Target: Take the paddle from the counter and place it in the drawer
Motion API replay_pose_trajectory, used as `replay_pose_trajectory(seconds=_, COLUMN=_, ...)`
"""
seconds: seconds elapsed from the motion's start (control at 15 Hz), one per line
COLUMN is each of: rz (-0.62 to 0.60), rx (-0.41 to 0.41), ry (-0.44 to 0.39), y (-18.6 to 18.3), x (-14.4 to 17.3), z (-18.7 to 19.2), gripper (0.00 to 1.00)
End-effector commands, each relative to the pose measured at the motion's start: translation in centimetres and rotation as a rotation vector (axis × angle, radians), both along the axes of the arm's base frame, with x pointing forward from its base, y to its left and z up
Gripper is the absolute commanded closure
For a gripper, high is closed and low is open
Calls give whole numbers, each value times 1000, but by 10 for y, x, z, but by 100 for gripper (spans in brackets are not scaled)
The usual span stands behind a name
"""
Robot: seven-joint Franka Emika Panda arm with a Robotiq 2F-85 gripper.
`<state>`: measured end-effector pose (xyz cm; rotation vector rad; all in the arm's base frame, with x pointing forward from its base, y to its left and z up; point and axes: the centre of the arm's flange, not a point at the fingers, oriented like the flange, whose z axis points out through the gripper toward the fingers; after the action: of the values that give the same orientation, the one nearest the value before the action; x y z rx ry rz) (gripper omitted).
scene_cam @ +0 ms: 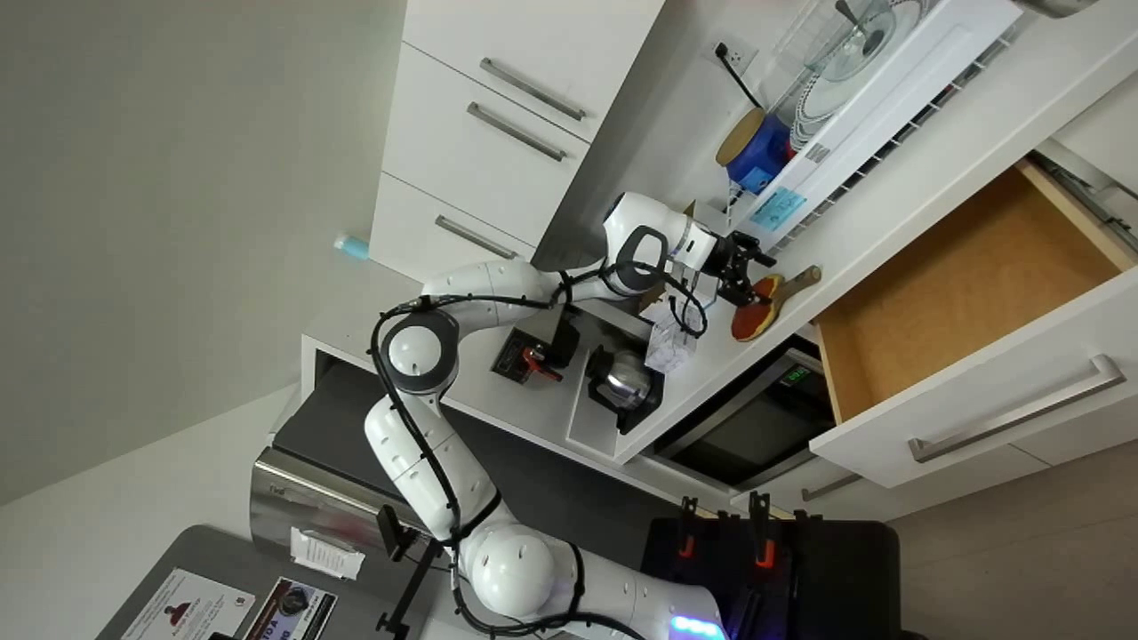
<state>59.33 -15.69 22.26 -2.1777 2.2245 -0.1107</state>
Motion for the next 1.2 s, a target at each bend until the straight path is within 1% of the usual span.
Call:
replay_pose_trajectory(seconds=0.0, rz=9, rx=-20, ry=-9, y=-2, x=30, z=-16, gripper=0)
replay_pose_trajectory(seconds=0.4, rz=19, rx=-43, ry=0, y=-3, x=49, z=-34, gripper=0)
replay_pose_trajectory(seconds=0.47, rz=18, rx=-46, ry=1, y=-3, x=51, z=-37, gripper=25)
replay_pose_trajectory(seconds=0.53, rz=20, rx=-49, ry=2, y=-3, x=52, z=-38, gripper=26)
replay_pose_trajectory(seconds=0.6, rz=21, rx=-51, ry=2, y=-3, x=54, z=-39, gripper=32)
replay_pose_trajectory(seconds=0.8, rz=23, rx=-57, ry=1, y=-4, x=57, z=-39, gripper=58)
replay_pose_trajectory(seconds=0.93, rz=24, rx=-61, ry=-1, y=-4, x=58, z=-38, gripper=73)
replay_pose_trajectory(seconds=1.13, rz=23, rx=-66, ry=-1, y=-5, x=59, z=-38, gripper=92)
